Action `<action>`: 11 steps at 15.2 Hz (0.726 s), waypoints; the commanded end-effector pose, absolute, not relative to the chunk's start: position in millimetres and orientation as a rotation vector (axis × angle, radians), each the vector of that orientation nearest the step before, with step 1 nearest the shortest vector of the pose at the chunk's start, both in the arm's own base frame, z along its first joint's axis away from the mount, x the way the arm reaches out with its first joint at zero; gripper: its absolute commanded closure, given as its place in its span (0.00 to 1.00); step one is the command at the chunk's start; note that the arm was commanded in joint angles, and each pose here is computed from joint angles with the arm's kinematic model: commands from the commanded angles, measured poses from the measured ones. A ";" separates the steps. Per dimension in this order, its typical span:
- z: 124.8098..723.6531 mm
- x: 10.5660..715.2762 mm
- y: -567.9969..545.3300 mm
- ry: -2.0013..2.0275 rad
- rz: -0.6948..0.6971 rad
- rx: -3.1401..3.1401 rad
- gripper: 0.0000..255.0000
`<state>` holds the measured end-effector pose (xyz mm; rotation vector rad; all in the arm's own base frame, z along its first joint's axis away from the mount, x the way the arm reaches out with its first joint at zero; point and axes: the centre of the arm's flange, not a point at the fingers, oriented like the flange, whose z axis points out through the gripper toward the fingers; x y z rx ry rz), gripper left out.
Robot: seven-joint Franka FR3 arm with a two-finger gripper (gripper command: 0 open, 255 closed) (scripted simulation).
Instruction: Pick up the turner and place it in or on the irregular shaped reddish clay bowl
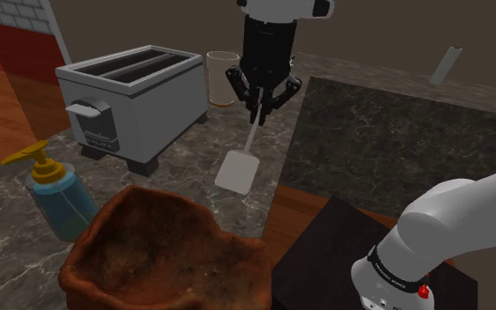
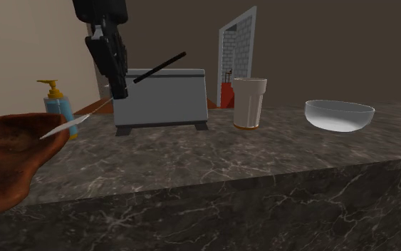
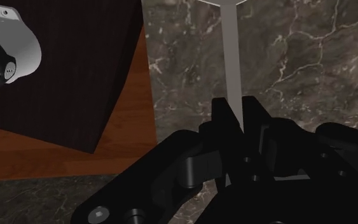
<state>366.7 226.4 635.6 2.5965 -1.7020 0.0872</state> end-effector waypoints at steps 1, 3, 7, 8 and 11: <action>647.5 367.2 226.7 -1.702 0.087 2.596 1.00; 650.8 364.7 239.6 -1.702 0.087 2.596 1.00; 653.6 354.6 291.4 -1.702 0.087 2.596 1.00; 654.3 352.1 304.3 -1.702 0.087 2.596 1.00; 656.5 344.5 343.2 -1.702 0.087 2.596 1.00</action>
